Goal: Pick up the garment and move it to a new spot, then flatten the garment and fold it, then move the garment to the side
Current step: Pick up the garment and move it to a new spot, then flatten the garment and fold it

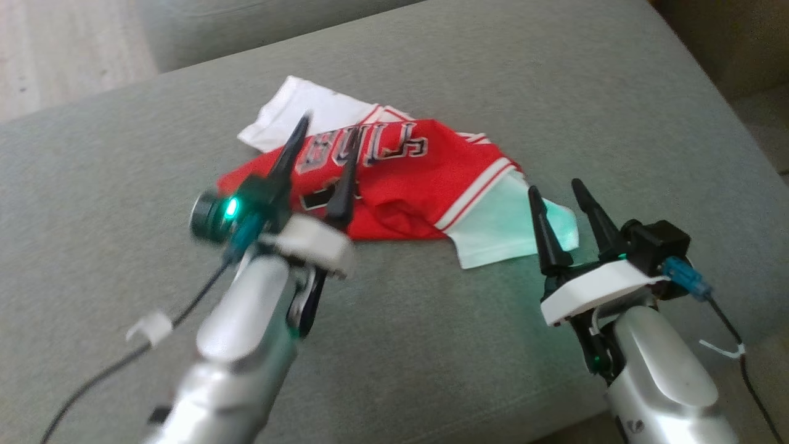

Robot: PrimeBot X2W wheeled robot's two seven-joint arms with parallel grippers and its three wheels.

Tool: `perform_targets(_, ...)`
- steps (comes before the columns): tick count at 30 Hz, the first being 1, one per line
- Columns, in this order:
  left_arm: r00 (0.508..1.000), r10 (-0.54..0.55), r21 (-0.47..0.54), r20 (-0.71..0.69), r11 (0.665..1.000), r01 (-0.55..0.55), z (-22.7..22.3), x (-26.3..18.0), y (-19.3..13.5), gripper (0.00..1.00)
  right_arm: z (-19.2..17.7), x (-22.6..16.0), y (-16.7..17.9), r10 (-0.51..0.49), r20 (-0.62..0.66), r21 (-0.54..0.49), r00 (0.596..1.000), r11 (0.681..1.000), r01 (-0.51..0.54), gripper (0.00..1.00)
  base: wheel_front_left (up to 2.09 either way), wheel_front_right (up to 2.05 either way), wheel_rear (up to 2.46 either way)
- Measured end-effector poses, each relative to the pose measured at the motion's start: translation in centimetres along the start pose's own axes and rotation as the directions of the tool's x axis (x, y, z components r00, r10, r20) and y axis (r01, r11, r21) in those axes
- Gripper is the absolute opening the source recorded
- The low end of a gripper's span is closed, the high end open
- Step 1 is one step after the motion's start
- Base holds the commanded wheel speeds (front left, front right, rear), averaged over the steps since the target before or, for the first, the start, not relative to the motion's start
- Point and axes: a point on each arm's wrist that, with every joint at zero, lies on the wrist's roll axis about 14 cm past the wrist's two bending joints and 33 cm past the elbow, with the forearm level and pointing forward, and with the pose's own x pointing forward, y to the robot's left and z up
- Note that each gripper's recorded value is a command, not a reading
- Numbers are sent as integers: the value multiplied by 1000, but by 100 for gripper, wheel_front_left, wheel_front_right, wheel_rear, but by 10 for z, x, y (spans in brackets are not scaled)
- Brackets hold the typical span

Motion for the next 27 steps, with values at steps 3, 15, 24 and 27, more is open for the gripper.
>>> perform_targets(3,997,75,-3,-36,997,-75,-15,-17,21,100,2,4,4,12,7,4,1000,1000,-12,100,0,0,0)
perform_targets(15,867,482,45,-125,876,-481,-58,-160,119,100,-10,4,30,76,-12,10,997,997,-76,100,0,0,0)
perform_targets(24,780,613,46,-127,789,-613,-62,-233,128,100,-23,-15,34,75,-39,29,996,997,-74,100,0,0,0)
perform_targets(27,787,601,41,-136,798,-602,-65,-234,123,100,-23,-14,32,68,-36,32,997,997,-67,100,0,0,0)
